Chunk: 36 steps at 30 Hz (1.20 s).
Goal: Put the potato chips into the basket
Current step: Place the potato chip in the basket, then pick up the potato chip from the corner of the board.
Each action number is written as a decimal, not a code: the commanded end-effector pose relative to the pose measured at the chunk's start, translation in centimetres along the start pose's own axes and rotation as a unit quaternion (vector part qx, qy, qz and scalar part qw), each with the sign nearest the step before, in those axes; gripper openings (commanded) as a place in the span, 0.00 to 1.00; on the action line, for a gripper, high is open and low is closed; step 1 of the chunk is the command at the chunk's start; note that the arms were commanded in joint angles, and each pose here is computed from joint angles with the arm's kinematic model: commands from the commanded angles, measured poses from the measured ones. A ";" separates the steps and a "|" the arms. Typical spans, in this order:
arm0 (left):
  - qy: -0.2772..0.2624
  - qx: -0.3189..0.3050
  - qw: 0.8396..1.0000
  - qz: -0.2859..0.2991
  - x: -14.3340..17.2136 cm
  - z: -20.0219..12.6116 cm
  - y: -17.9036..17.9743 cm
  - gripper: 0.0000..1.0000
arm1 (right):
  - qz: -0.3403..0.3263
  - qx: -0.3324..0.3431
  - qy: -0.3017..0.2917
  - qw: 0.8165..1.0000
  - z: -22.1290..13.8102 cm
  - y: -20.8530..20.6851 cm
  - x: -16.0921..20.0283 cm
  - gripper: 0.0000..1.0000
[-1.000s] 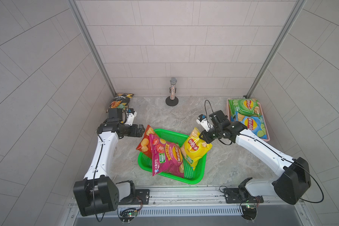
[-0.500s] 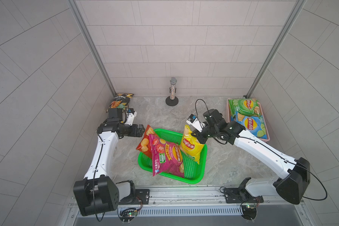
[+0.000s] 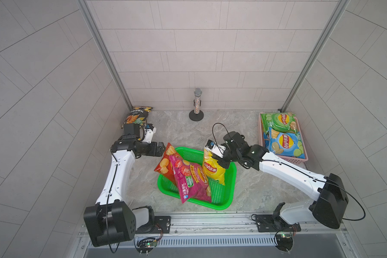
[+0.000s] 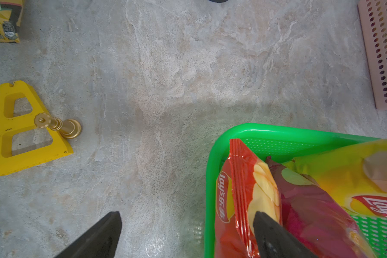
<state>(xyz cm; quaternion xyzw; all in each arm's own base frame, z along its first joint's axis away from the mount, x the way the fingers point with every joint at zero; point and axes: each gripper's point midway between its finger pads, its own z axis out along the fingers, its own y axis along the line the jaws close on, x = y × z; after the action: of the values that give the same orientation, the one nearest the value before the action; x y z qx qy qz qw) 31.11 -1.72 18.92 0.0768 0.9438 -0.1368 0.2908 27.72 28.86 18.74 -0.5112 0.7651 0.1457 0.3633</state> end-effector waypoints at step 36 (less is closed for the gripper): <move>0.031 -0.186 0.980 0.057 -7.2 2.9 12.7 0.99 | 0.199 0.150 -0.140 0.958 -13.3 -4.8 -4.9 0.74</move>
<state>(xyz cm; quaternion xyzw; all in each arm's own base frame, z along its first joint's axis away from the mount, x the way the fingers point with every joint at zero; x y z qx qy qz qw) 38.49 5.61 17.83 0.0661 0.9616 -0.0220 0.2654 28.39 22.59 33.35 -0.2727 0.7886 0.1581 0.5279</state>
